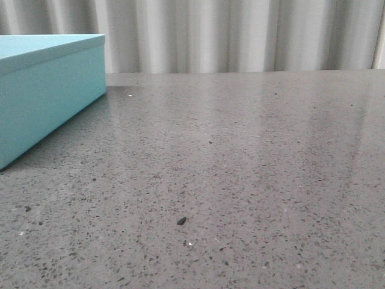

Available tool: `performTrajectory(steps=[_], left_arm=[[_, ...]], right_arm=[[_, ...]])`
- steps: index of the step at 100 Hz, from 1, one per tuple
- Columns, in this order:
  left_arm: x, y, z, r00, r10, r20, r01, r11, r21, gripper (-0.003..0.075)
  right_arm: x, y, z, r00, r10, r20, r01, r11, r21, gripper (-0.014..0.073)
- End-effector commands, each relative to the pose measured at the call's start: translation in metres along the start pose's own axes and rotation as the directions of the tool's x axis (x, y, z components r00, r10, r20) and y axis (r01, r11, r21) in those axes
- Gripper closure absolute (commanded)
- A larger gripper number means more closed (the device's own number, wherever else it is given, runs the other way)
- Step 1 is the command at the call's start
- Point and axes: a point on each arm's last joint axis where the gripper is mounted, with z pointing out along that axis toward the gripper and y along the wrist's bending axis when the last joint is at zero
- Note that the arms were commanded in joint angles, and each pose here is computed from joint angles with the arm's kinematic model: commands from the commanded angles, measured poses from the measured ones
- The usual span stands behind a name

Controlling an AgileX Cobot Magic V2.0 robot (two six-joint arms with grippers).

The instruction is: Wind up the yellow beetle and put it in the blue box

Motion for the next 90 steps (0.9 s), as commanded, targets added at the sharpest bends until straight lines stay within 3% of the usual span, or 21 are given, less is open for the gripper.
performTrajectory(steps=[1, 32, 60, 90], left_arm=[[0.007, -0.001, 0.001, 1.0, -0.017, -0.006, 0.017, 1.0, -0.005, 0.0741], [0.028, -0.019, -0.003, 0.97, 0.005, -0.242, 0.04, 0.982, 0.182, 0.0741], [0.034, -0.024, -0.006, 0.949, 0.022, -0.315, 0.057, 0.969, 0.24, 0.0741], [0.034, -0.024, -0.006, 0.949, 0.022, -0.316, 0.057, 0.969, 0.24, 0.0741]], right_arm=[[-0.008, -0.002, -0.003, 0.997, -0.001, 0.08, -0.002, 1.0, 0.031, 0.0648], [0.028, -0.001, 0.008, 0.999, 0.01, -0.046, -0.008, 0.999, 0.04, 0.0648], [0.028, -0.001, 0.008, 0.999, 0.01, -0.044, -0.008, 0.999, 0.04, 0.0648], [0.028, -0.001, 0.008, 0.999, 0.01, -0.044, -0.008, 0.999, 0.04, 0.0648]])
